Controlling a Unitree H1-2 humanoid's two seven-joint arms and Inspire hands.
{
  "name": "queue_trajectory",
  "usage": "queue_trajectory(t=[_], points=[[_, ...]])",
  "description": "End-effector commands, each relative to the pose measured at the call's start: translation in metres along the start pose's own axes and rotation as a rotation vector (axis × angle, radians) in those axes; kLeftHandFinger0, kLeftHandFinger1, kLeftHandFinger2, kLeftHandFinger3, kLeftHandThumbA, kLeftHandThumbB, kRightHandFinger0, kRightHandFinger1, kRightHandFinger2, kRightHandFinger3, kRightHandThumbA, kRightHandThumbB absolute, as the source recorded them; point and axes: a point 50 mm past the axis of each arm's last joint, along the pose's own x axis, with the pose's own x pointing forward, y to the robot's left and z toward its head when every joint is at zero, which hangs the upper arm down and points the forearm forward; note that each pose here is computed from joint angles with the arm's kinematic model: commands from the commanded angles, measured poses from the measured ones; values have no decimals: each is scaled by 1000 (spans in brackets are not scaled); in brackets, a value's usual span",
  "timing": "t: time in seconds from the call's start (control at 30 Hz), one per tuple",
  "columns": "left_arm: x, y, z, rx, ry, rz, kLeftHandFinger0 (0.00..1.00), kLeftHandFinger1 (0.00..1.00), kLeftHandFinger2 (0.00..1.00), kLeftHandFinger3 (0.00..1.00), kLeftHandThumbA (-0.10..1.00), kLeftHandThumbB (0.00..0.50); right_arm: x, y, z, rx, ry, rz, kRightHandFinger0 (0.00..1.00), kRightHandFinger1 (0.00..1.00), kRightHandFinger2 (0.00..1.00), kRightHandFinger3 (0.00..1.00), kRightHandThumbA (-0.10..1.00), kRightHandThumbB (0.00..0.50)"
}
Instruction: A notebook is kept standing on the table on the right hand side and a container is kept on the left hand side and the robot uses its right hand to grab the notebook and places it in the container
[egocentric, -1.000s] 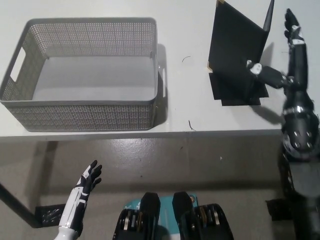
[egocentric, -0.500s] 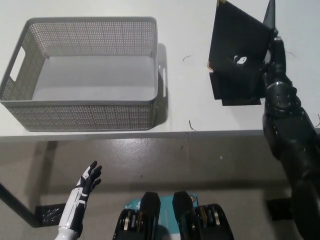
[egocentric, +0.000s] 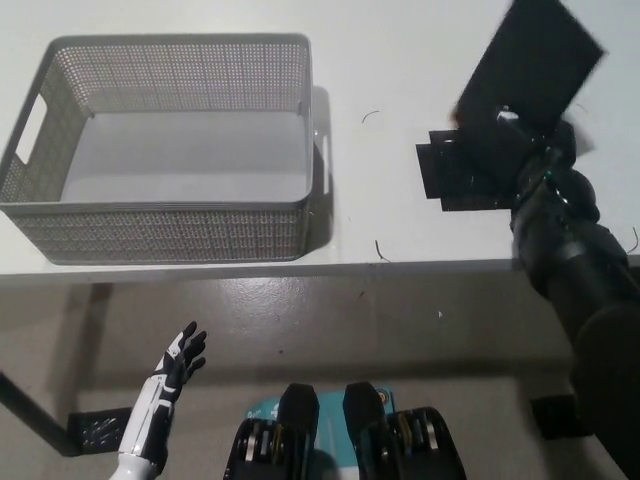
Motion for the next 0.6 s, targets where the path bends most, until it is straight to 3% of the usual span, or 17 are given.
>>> queue_trajectory(t=[0.0,0.23,0.3,0.37,0.4,0.43,0.5,0.57], points=[[3,4,9,-3,-67,-8,1000,1000,1000,1000,1000,299,-3,44,52,163,-163,69,0,223,673,590,-100,126],[4,4,9,-1,-65,-9,1000,1000,1000,1000,1000,295,-4,55,76,248,-225,125,0,301,717,767,-100,98],[3,4,9,-12,-65,-11,1000,1000,1000,1000,1000,292,-6,61,84,246,-242,132,0,259,697,862,-100,106],[3,4,9,-7,-64,-13,1000,1000,1000,1000,1000,292,-9,69,92,249,-271,164,0,129,647,742,-100,101],[3,4,9,-1,-64,-14,1000,1000,1000,1000,1000,289,-12,77,99,247,-297,192,0,123,624,658,-100,109],[3,5,8,3,-62,-16,1000,1000,1000,1000,1000,294,-17,87,106,252,-324,227,0,122,628,644,-100,102],[3,5,8,5,-60,-18,1000,1000,1000,1000,1000,297,-27,104,120,263,-357,300,0,218,687,774,-100,73],[3,5,8,12,-60,-22,1000,1000,1000,1000,1000,297,-41,119,133,276,-395,366,0,275,696,813,-100,94]])
